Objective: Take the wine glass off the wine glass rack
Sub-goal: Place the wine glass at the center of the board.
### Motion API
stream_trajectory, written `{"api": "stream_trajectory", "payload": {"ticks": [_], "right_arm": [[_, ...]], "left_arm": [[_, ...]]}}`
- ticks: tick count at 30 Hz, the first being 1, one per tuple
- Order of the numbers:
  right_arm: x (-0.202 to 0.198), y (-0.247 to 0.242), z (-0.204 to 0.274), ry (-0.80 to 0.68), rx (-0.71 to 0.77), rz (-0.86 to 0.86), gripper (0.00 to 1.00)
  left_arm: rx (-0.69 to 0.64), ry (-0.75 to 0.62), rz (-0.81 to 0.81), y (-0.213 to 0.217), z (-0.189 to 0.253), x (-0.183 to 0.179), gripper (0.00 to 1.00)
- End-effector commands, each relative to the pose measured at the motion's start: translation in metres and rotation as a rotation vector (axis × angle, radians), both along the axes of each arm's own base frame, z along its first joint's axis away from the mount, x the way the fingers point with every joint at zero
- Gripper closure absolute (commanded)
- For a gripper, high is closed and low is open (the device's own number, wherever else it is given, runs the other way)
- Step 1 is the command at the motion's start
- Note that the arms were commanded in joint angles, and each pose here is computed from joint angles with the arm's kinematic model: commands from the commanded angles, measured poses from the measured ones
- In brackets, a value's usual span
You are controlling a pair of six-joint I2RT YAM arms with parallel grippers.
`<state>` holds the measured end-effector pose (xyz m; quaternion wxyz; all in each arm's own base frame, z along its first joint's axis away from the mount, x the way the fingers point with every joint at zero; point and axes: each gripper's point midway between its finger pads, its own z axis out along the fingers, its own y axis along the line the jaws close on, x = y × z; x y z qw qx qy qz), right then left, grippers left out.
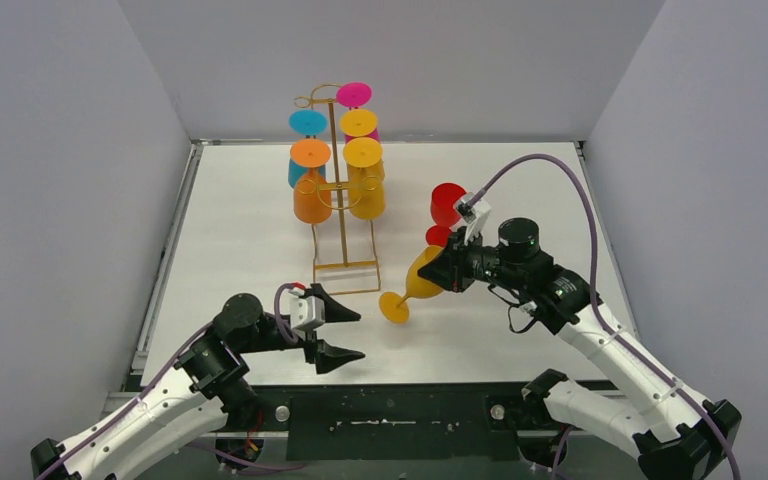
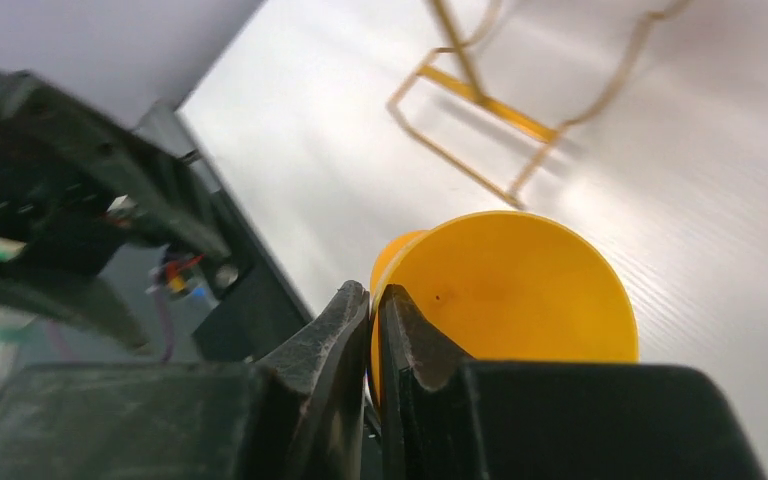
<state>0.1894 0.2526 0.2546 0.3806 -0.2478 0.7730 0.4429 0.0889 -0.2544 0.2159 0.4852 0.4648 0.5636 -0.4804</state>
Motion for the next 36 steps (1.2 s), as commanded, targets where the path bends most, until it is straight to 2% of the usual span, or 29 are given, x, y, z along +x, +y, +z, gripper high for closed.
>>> {"api": "stream_trajectory", "payload": {"ticks": [1,6,8,9,11,15,20,26,36], "right_arm": [[0.046,-0.051,-0.002,-0.075,-0.185,-0.369,1.00],[0.065,-0.077,-0.009,-0.094,-0.259,-0.541,1.00],[0.073,-0.090,-0.012,-0.099,-0.289,-0.629,1.00],[0.077,-0.097,-0.016,-0.096,-0.309,-0.674,1.00],[0.086,-0.115,-0.025,-0.089,-0.373,-0.781,1.00],[0.096,-0.132,-0.035,-0.083,-0.454,-0.885,1.00],[0.117,-0.147,-0.035,-0.075,-0.457,-1.023,1.00],[0.156,-0.150,-0.039,-0.043,-0.473,-1.015,1.00],[0.199,-0.146,-0.053,-0.045,-0.563,-1.008,1.00]], "left_arm": [[-0.036,-0.048,0.116,0.004,0.025,0.019,0.30],[-0.021,-0.030,0.186,0.010,0.024,0.028,0.20],[-0.019,-0.036,0.211,0.012,0.024,0.032,0.14],[-0.017,-0.035,0.229,0.013,0.024,0.035,0.06],[-0.007,-0.034,0.270,0.016,0.023,0.041,0.03],[0.016,-0.024,0.404,0.029,0.023,0.060,0.03],[-0.011,0.001,0.548,0.045,0.030,0.078,0.03],[-0.056,-0.006,0.660,0.064,0.041,0.087,0.03],[-0.055,0.067,1.025,0.122,0.038,0.115,0.03]]}}
